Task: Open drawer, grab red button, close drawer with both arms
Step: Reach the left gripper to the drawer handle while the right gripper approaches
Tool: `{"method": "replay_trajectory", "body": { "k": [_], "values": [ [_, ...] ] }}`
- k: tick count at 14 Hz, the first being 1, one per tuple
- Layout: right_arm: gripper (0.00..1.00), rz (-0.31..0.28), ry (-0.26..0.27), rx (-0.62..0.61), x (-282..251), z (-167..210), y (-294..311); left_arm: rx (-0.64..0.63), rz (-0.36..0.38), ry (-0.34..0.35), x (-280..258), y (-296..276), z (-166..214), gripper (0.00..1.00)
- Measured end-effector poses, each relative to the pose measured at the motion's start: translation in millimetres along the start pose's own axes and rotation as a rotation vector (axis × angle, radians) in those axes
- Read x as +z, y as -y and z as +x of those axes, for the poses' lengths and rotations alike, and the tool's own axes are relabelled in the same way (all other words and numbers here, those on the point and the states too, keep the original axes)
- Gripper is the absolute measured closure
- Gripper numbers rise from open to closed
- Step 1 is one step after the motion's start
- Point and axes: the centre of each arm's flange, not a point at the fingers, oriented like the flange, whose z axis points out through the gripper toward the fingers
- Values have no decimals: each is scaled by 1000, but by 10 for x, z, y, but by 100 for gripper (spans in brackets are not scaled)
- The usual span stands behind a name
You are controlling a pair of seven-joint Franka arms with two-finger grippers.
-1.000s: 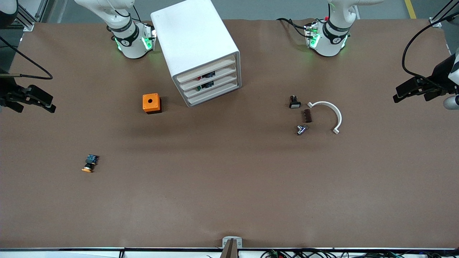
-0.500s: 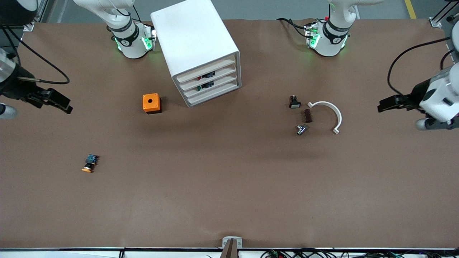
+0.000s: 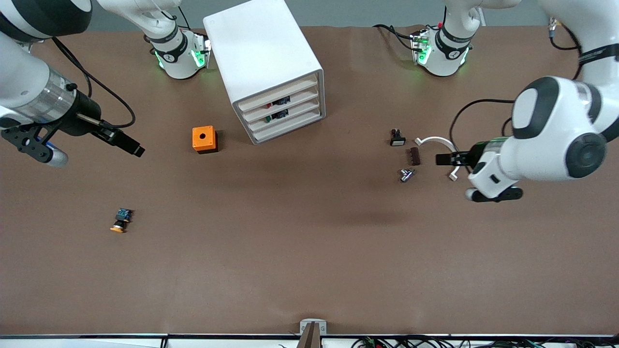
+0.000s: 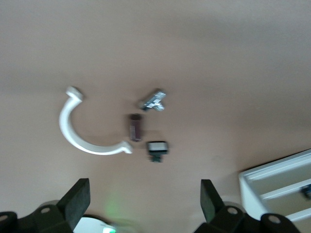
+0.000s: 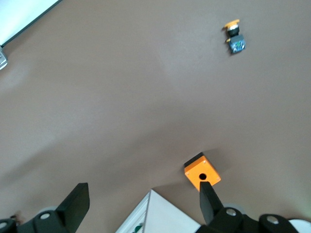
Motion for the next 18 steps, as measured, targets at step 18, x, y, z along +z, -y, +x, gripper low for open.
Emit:
{"method": "replay_trajectory", "body": {
  "k": [18],
  "values": [
    [0, -56, 30, 124, 504, -844, 938, -1321, -54, 734, 1966, -2193, 59, 0]
  ]
}}
